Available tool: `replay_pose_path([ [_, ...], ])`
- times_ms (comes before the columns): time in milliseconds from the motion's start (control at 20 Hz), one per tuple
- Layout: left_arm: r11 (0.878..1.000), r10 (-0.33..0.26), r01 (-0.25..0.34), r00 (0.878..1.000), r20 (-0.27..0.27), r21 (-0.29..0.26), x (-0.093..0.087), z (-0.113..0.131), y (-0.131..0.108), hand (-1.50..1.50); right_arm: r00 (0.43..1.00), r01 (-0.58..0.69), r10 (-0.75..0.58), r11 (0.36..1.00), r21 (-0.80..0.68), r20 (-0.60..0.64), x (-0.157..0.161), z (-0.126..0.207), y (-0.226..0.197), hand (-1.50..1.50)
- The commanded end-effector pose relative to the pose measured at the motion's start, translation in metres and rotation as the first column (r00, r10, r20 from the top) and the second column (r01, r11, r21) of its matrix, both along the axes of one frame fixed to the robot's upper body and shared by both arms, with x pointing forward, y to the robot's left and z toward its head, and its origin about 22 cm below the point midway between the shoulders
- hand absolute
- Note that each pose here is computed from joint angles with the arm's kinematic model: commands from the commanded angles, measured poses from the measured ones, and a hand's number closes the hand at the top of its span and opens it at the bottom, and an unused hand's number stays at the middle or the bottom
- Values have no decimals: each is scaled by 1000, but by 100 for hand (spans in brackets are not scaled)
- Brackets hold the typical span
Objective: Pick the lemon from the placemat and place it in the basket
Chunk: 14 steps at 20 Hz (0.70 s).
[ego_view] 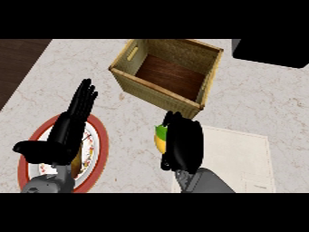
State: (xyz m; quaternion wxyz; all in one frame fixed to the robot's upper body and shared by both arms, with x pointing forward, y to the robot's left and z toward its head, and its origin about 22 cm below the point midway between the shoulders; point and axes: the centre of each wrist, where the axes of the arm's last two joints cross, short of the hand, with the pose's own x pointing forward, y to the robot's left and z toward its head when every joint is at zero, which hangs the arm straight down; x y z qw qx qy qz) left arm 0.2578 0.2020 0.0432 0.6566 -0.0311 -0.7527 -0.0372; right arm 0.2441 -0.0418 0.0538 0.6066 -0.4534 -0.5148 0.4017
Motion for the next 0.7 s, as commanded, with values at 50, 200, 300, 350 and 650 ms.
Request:
replay_pose_path([
  [50, 1000, -19, 19, 1000, -10, 4, 2, -4, -3, 0, 982, -18, -17, 983, 183, 187, 6, 45, 26, 150],
  [200, 1000, -20, 20, 1000, -4, 3, 3, -2, -5, 0, 958, -57, -13, 971, 234, 288, 9, 70, 39, 150],
  [300, 1000, -28, 28, 999, -21, -2, 5, -5, -12, 0, 936, -72, -22, 964, 255, 350, 13, 87, 45, 150],
  [350, 999, -33, 33, 999, -14, 10, 7, 0, -13, 0, 933, -90, -11, 960, 264, 360, 12, 94, 49, 150],
  [650, 1000, -20, 20, 1000, -21, 11, 11, -2, -16, 0, 925, -71, -63, 940, 334, 375, 18, 126, 62, 150],
])
